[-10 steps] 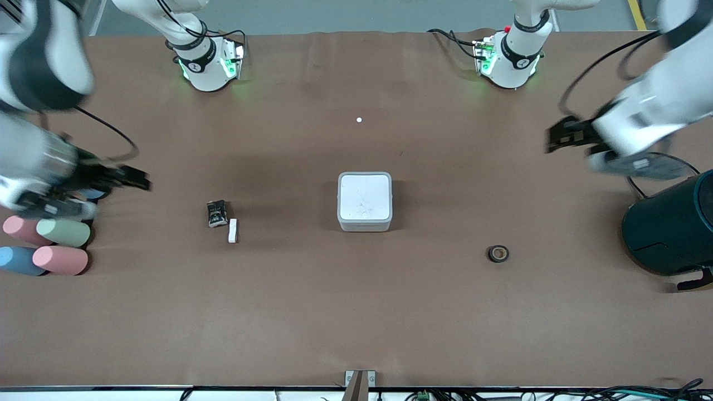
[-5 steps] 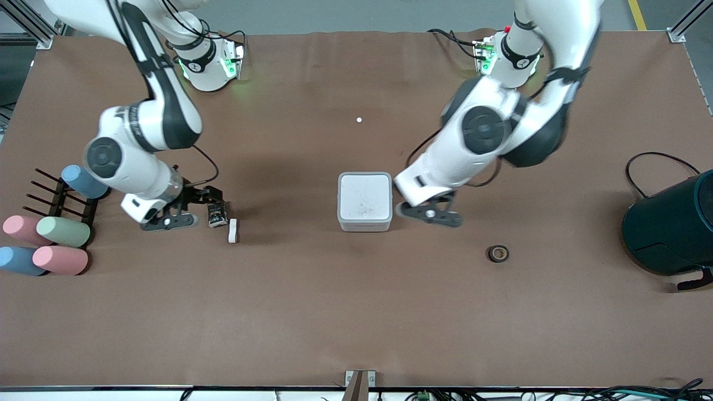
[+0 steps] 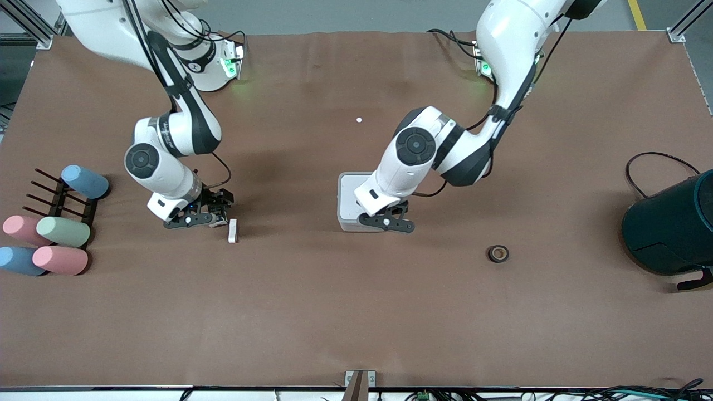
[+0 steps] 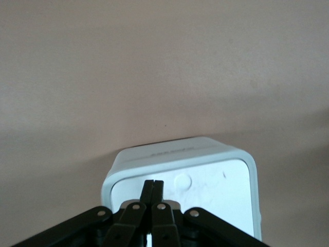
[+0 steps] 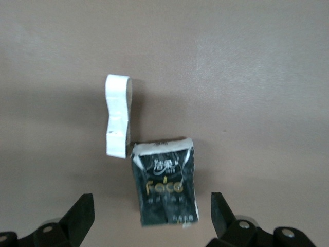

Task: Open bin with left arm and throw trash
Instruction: 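Grasp the packet with the right gripper while the left gripper lifts the lid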

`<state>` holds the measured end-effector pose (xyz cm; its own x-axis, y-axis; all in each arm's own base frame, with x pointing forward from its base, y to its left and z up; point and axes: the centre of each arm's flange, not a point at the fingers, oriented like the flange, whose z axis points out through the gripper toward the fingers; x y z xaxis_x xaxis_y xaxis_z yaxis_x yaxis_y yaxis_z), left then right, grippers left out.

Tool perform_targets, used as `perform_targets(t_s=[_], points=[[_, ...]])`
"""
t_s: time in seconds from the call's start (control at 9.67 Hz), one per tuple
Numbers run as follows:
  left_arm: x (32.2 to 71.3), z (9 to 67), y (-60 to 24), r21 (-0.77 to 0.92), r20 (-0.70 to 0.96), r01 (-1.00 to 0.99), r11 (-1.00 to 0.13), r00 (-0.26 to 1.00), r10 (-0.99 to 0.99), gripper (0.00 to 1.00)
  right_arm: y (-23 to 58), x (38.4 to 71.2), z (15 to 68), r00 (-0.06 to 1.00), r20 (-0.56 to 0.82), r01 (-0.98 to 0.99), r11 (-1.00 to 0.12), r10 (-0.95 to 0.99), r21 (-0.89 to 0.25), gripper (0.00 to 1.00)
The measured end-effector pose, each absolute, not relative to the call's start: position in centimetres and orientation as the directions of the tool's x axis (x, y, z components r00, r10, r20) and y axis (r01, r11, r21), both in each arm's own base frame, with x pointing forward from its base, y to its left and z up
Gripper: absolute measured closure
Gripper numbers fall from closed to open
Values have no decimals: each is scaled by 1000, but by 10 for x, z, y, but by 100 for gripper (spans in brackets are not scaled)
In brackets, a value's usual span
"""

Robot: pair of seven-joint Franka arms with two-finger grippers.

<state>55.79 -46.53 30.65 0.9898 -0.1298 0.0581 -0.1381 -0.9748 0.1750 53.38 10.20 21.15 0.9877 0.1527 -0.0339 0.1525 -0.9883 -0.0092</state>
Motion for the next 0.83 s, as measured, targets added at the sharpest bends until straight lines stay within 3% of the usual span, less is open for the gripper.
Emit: perform_targets(t_s=[0.41, 0.52, 0.83], points=[[558, 293, -469, 185, 67, -114, -976, 992, -103, 99, 101, 534, 181, 988, -13, 152, -988, 152, -4, 4], [558, 294, -468, 184, 63, -102, -978, 994, -92, 99, 100, 534, 182, 989, -10, 150, -989, 150, -3, 11], [576, 332, -427, 87, 1, -57, -995, 998, -57, 99, 97, 536, 182, 995, -7, 102, -995, 102, -1, 60]])
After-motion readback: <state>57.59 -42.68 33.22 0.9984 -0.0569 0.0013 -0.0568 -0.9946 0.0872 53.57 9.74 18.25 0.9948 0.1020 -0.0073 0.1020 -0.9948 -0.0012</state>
